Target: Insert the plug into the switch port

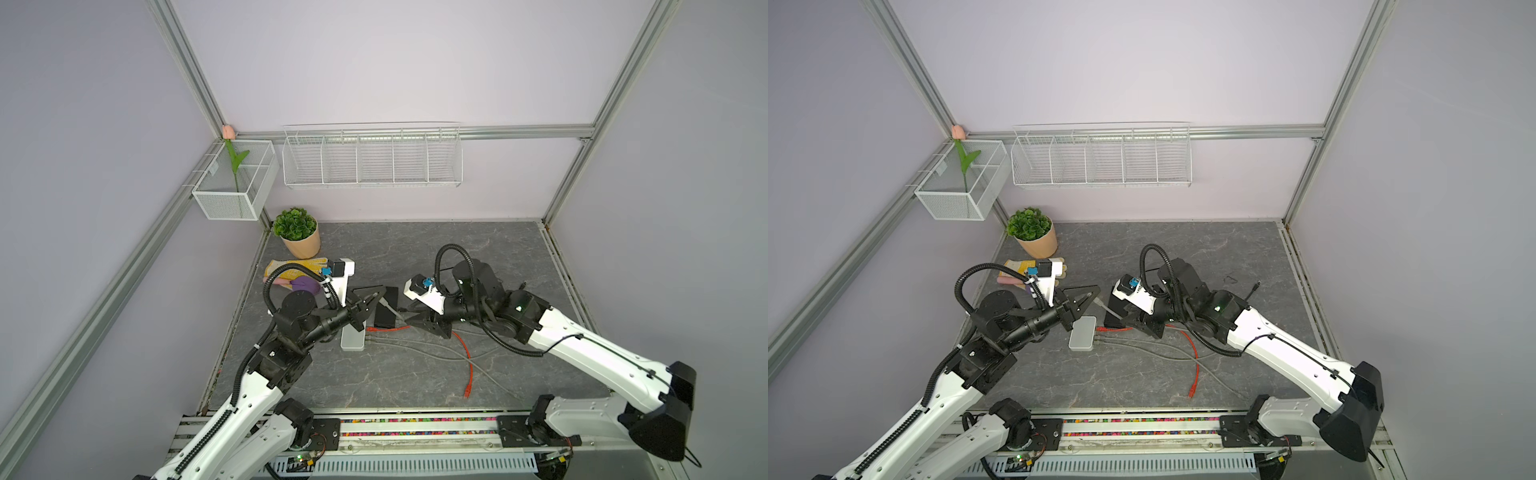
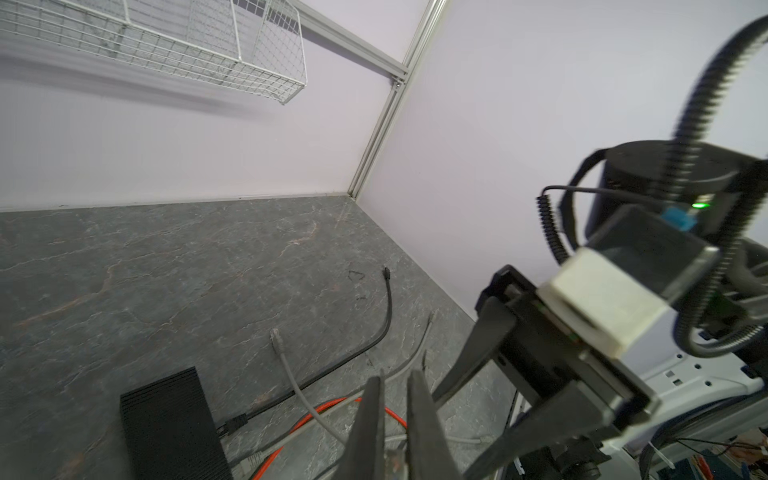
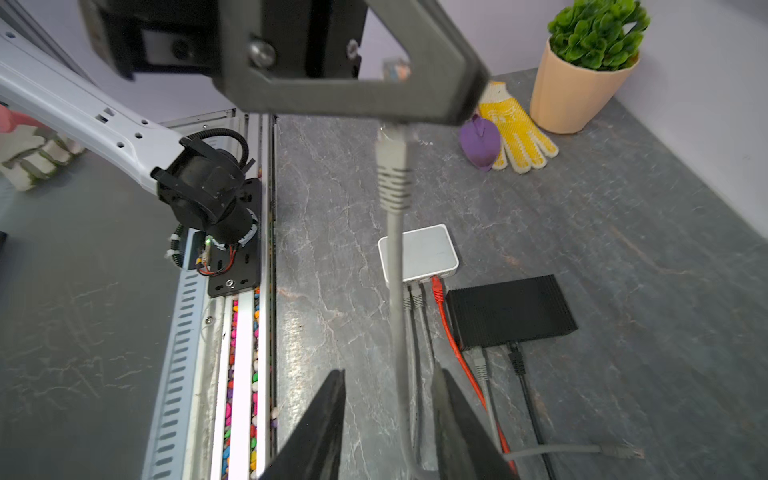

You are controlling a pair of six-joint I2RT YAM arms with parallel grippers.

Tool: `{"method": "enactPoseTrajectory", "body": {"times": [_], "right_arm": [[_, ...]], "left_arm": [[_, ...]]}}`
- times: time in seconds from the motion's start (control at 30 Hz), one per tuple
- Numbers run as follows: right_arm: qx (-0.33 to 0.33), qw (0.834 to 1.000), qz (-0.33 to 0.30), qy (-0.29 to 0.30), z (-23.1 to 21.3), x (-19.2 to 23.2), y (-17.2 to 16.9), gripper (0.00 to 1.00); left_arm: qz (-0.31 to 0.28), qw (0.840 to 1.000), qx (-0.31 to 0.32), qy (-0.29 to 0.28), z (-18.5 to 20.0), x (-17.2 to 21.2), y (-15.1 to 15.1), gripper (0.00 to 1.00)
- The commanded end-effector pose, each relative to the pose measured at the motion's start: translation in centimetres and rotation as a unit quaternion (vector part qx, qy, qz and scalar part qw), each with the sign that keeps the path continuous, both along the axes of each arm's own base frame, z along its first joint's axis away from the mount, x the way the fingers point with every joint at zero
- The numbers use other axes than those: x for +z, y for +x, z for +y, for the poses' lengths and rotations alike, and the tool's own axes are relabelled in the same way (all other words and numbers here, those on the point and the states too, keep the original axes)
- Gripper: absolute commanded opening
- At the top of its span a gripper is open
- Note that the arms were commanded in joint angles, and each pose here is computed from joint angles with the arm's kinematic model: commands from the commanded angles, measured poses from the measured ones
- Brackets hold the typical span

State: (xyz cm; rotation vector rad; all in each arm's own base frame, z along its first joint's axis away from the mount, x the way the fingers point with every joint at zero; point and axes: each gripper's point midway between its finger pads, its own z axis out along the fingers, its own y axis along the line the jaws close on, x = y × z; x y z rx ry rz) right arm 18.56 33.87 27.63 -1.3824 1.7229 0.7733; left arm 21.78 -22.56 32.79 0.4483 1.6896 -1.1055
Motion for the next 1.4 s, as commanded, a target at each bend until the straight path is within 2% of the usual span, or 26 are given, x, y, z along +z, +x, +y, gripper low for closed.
{"method": "enactPoseTrajectory", "body": {"times": [0.0, 0.13, 0.2, 0.27, 1.17, 1.37], "right_arm": [[-0.056, 0.995, -0.077, 0.008, 0.1, 2.2, 1.9, 0.39], [-0.060, 0.994, -0.088, -0.005, 1.4, 1.9, 2.2, 0.36], [-0.065, 0.993, -0.095, -0.010, 2.0, 1.7, 2.5, 0.28], [-0.066, 0.993, -0.096, -0.011, 2.6, 1.4, 2.6, 0.25], [-0.034, 0.995, -0.091, 0.001, 6.2, 1.5, 2.1, 0.29], [-0.038, 0.995, -0.095, 0.001, 6.4, 1.6, 2.3, 0.22]], "left_arm": [[0.002, 1.000, 0.023, -0.012, 0.4, 0.6, 0.6, 0.00], [0.008, 0.999, 0.036, -0.013, 0.7, 0.2, 0.9, 0.00], [0.012, 0.999, 0.040, -0.014, 0.7, 0.1, 1.0, 0.00], [0.015, 0.999, 0.043, -0.014, 0.8, -0.1, 1.1, 0.00], [0.025, 0.998, 0.057, -0.015, 1.4, -0.9, 1.1, 0.00], [0.025, 0.998, 0.056, -0.016, 1.3, -0.9, 1.0, 0.00]]}}
